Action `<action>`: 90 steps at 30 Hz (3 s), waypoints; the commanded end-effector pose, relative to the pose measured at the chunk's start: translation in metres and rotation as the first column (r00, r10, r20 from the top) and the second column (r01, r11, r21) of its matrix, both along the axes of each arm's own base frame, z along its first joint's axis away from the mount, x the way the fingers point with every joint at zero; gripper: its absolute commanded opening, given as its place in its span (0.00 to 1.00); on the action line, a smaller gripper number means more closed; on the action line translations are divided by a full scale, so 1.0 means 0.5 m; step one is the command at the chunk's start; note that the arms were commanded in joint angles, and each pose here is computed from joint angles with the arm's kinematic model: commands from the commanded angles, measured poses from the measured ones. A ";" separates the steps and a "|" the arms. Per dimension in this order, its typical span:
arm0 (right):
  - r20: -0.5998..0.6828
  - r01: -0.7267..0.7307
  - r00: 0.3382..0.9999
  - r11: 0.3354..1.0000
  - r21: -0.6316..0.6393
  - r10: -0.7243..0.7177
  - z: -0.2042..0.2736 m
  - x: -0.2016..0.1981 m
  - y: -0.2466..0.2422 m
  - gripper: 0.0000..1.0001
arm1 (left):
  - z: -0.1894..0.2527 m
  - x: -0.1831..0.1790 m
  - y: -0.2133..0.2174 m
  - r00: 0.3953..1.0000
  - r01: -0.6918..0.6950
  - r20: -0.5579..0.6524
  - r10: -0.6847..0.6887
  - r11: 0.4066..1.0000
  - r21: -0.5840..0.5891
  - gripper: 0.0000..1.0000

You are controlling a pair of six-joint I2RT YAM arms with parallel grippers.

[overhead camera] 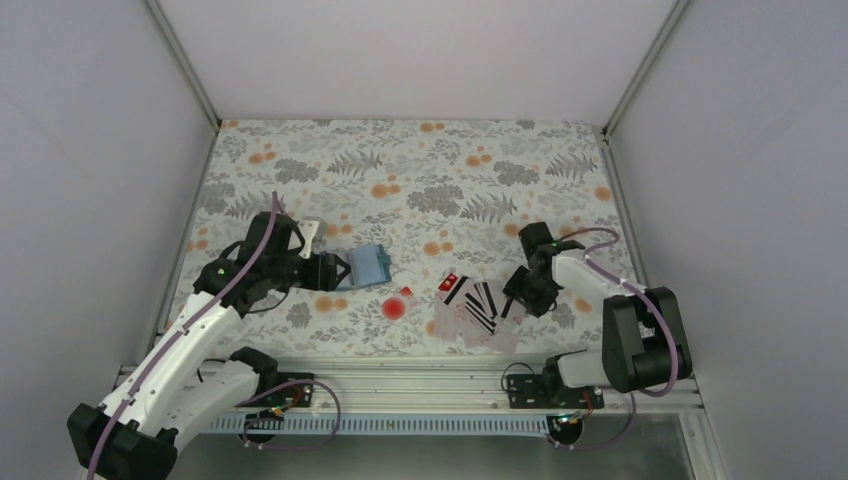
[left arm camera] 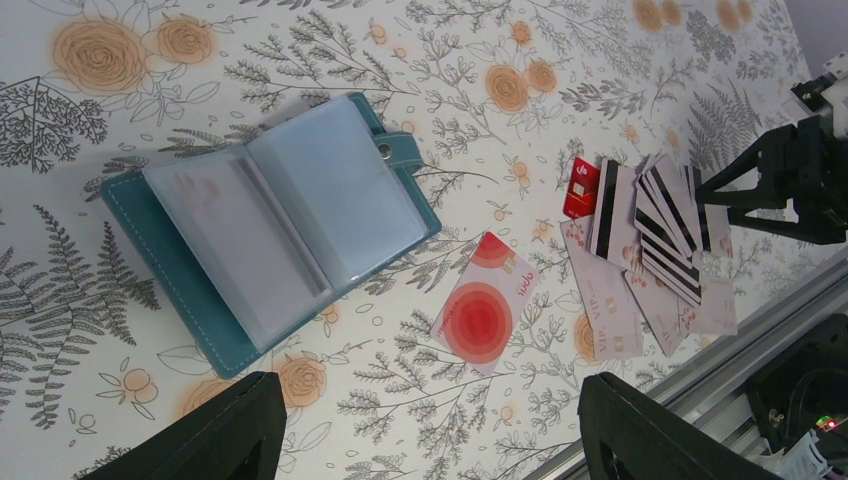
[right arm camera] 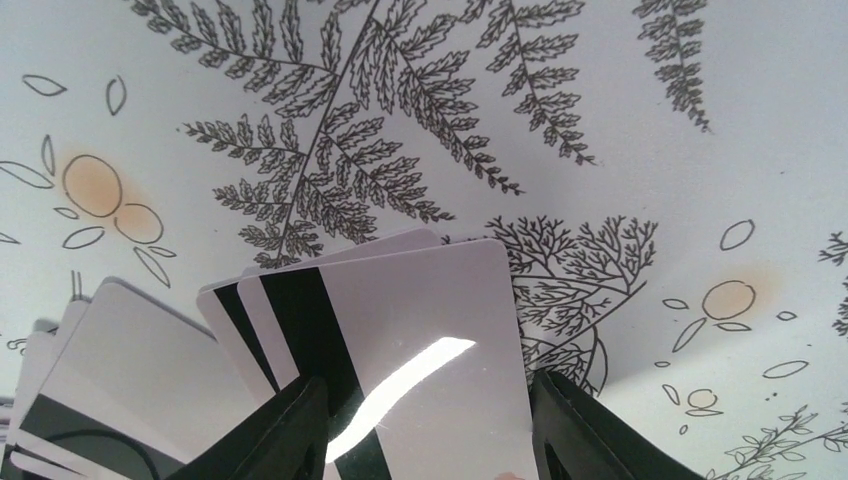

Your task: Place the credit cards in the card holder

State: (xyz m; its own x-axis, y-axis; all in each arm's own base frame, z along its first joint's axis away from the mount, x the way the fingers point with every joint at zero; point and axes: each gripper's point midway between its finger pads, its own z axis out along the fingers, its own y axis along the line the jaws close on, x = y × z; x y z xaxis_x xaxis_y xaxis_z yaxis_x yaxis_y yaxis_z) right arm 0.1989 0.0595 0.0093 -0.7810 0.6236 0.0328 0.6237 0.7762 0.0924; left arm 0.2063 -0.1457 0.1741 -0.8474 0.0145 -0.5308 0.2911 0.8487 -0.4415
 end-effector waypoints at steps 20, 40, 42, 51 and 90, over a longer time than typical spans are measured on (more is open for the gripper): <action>0.003 -0.343 0.939 0.939 -0.006 0.343 0.016 0.008 0.050 0.83 | -0.006 -0.001 -0.001 1.000 0.012 0.003 -0.012 1.000 -0.003 0.74; -0.094 -0.383 0.921 0.923 -0.046 0.378 -0.036 -0.003 0.072 0.67 | -0.001 -0.001 0.000 1.000 0.009 0.013 -0.009 1.000 -0.006 0.74; -0.096 -0.379 0.922 0.925 -0.036 0.374 -0.042 -0.008 0.076 0.65 | -0.001 -0.001 0.001 1.000 0.008 0.014 -0.008 1.000 -0.006 0.74; -0.050 -0.374 0.926 0.927 -0.009 0.373 -0.020 0.001 0.091 0.55 | 0.001 -0.001 0.001 1.000 0.010 0.017 -0.010 1.000 -0.007 0.74; -0.018 -0.540 0.841 0.839 -0.070 0.540 0.059 -0.043 0.173 0.88 | -0.016 -0.008 -0.015 0.998 0.064 -0.020 -0.064 0.998 -0.020 0.74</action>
State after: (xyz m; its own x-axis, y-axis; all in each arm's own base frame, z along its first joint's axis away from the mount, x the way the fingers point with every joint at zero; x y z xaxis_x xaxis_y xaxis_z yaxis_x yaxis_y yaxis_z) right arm 0.1791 0.1579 0.0413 -0.9983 0.0508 0.0277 0.0530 0.9950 0.0842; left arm 0.2031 -0.1500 0.1681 -0.8588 0.0380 -0.5109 0.3090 0.8339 -0.4573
